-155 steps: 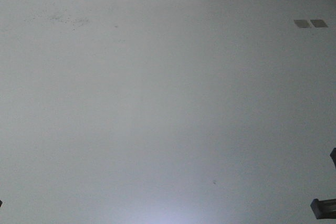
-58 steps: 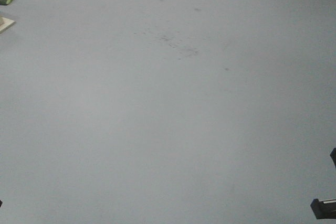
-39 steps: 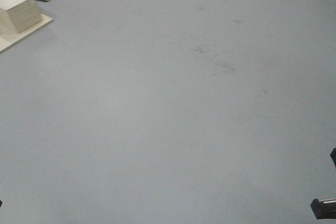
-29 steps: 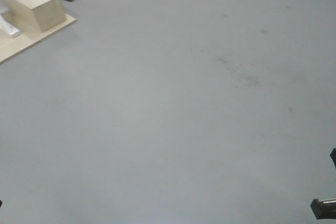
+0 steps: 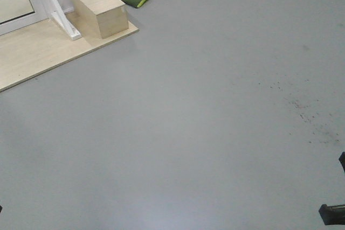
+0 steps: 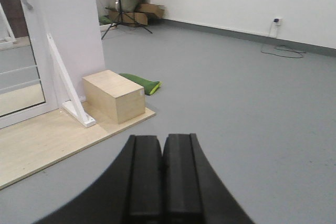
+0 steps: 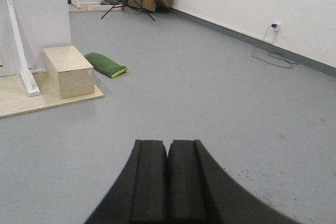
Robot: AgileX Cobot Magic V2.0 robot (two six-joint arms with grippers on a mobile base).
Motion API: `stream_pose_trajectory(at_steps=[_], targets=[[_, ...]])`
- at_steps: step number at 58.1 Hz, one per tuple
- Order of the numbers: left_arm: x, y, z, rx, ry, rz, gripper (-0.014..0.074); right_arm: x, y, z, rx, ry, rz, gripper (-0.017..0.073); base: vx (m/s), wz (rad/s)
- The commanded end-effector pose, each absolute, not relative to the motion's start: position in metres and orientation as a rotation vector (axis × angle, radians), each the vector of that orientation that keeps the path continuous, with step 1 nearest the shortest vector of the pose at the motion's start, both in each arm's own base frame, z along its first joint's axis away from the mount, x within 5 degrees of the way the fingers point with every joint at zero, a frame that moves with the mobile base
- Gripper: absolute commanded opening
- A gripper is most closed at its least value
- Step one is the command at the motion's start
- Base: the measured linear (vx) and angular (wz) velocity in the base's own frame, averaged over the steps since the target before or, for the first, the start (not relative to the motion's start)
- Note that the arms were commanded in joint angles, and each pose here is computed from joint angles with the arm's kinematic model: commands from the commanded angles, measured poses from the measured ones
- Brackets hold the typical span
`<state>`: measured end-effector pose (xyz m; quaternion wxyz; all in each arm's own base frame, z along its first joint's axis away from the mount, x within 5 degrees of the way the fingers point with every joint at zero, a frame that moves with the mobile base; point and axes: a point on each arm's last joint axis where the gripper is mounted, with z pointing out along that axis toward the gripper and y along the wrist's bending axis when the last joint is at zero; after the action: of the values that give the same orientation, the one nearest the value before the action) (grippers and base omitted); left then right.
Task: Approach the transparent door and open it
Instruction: 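Drive forward up to the glass sliding door with the silver handle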
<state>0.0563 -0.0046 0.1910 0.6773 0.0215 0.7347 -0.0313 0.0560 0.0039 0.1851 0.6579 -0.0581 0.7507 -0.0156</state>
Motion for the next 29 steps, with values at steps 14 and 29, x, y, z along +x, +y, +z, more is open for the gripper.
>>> stream_pose_trajectory(at_steps=[14, 29], targets=[[0.0569, -0.0044, 0.189, 0.036, 1.585, -0.079, 0.0003, 0.0563, 0.0028, 0.1888, -0.119, 1.619, -0.051, 0.0, 0.47, 0.39], [0.0569, -0.0044, 0.189, 0.036, 1.585, -0.079, 0.0003, 0.0563, 0.0028, 0.1888, -0.119, 1.618, -0.051, 0.0, 0.45, 0.43]])
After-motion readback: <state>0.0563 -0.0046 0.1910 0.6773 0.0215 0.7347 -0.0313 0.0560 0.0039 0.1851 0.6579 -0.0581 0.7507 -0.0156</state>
